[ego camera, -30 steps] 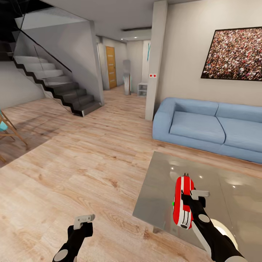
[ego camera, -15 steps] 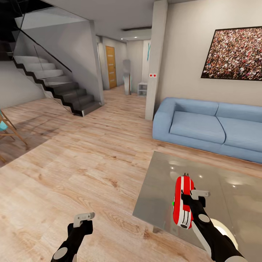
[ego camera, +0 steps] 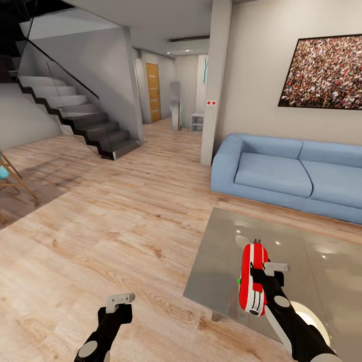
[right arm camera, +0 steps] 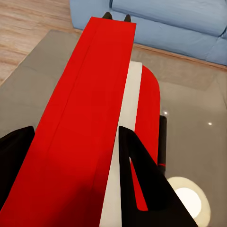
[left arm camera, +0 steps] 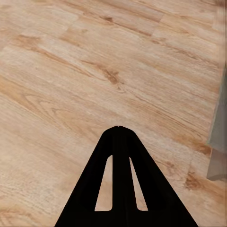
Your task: Turn on the radio receiver that's on the table in the living room.
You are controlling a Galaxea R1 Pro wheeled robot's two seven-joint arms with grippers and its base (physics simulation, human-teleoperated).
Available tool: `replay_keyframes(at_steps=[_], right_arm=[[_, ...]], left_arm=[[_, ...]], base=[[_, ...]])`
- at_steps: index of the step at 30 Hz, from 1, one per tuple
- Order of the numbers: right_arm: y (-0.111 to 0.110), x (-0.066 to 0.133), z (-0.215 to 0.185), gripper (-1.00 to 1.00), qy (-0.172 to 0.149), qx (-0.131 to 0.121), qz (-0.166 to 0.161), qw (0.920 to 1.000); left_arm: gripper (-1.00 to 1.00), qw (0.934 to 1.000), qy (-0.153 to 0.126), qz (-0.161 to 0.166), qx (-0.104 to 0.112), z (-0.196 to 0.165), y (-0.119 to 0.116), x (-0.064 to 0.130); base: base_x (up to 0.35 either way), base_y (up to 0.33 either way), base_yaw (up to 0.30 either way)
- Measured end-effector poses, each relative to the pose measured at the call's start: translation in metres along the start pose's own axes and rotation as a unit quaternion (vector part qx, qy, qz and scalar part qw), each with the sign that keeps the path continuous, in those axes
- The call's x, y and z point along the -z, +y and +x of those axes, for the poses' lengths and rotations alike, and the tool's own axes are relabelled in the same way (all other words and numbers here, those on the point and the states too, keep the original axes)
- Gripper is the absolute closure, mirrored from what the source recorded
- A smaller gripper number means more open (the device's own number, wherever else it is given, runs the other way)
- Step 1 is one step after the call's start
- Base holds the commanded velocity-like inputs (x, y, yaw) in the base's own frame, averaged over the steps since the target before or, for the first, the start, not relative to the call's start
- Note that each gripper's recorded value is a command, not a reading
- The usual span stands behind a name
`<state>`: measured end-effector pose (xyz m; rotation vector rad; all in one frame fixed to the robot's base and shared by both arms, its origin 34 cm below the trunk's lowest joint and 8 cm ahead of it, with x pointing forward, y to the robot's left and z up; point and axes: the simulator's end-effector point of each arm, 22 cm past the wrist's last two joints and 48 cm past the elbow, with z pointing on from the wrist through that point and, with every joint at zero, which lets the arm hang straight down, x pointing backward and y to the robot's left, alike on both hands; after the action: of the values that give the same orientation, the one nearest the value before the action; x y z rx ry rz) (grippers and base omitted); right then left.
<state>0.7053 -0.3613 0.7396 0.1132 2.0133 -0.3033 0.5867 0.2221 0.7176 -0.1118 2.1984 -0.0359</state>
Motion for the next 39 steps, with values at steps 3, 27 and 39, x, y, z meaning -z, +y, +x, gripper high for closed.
replay_keyframes(at_steps=[3,27,39], right_arm=[[0.001,-0.002,0.004,1.00,0.000,0.000,0.000,1.0000],[0.006,-0.016,0.033,1.00,-0.001,0.000,0.000,1.0000],[0.006,-0.016,0.033,1.00,-0.001,0.000,0.000,1.0000]], left_arm=[[1.00,1.0000,0.000,0.003,-0.002,0.004,-0.003,-0.003],[1.00,1.0000,0.000,0.004,-0.003,0.031,-0.002,-0.023],[1.00,1.0000,0.001,0.008,-0.005,0.032,-0.004,-0.023]], base=[[0.000,0.000,0.000],[0.000,0.000,0.000],[0.000,0.000,0.000]])
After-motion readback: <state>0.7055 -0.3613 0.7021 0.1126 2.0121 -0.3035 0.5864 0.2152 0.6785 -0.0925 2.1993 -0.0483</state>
